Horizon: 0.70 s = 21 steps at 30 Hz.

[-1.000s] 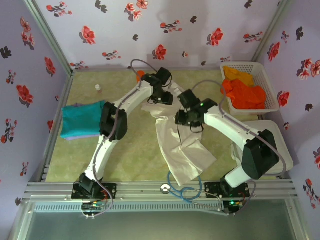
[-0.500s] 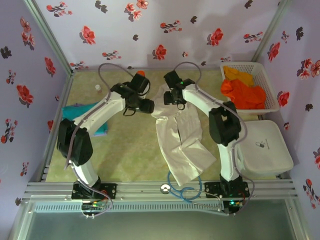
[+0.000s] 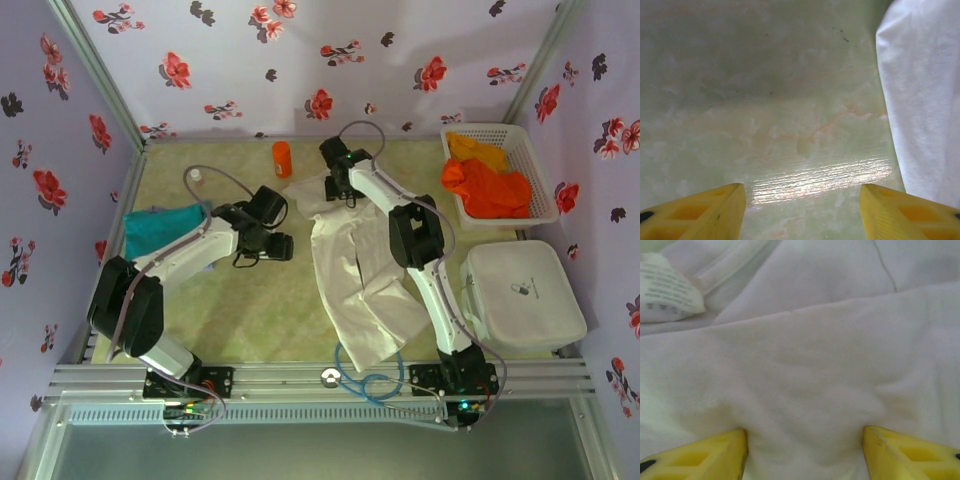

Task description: Fold and stack the t-shirts

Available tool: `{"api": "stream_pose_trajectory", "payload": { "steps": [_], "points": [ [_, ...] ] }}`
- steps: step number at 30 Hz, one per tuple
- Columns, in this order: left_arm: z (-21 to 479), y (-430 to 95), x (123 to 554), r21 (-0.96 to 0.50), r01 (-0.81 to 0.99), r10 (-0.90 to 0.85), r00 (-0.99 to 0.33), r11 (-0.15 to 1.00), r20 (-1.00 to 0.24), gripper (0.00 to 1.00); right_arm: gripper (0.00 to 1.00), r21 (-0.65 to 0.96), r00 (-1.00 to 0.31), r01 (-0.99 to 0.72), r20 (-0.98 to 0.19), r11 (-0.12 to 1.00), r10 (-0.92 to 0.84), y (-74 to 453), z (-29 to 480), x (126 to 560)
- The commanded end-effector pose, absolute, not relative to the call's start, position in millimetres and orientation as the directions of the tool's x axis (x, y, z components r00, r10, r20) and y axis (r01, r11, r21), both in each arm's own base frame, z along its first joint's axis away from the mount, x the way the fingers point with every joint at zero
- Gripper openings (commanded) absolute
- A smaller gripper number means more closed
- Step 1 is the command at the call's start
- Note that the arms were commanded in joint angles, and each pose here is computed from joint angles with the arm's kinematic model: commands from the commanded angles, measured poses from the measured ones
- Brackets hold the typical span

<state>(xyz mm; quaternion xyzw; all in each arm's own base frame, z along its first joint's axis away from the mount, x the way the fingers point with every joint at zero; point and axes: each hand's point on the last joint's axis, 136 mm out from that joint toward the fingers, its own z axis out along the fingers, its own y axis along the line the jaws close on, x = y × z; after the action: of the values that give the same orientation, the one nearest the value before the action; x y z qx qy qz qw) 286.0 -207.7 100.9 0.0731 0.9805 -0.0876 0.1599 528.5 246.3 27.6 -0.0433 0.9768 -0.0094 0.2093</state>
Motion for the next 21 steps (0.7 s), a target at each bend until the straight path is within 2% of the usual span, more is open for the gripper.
{"api": "stream_pose_trajectory", "payload": {
  "steps": [1,10,14,21],
  "points": [
    [98.9,-218.4,280.0,-0.189,0.155,0.085,-0.939,0.97,-0.334,0.61,0.63,-0.067,-0.927,0.036,-0.376,0.997,0.008,205.4,6.9,543.6],
    [72.5,-260.7,262.8,-0.241,0.191,0.121,-0.954,0.952,-0.276,0.59,0.66,0.321,-0.821,0.229,-0.444,0.919,0.36,179.5,23.9,620.1],
    [69.1,-281.6,258.4,-0.28,0.206,0.13,-0.955,0.938,-0.267,0.59,0.68,0.437,-0.753,0.232,-0.484,0.869,0.445,171.7,40.8,649.0],
    [56.2,-312.1,245.3,-0.342,0.221,0.15,-0.963,0.913,-0.223,0.59,0.71,0.629,-0.646,0.241,-0.465,0.74,0.606,163.5,53.9,687.2]
  ]
}}
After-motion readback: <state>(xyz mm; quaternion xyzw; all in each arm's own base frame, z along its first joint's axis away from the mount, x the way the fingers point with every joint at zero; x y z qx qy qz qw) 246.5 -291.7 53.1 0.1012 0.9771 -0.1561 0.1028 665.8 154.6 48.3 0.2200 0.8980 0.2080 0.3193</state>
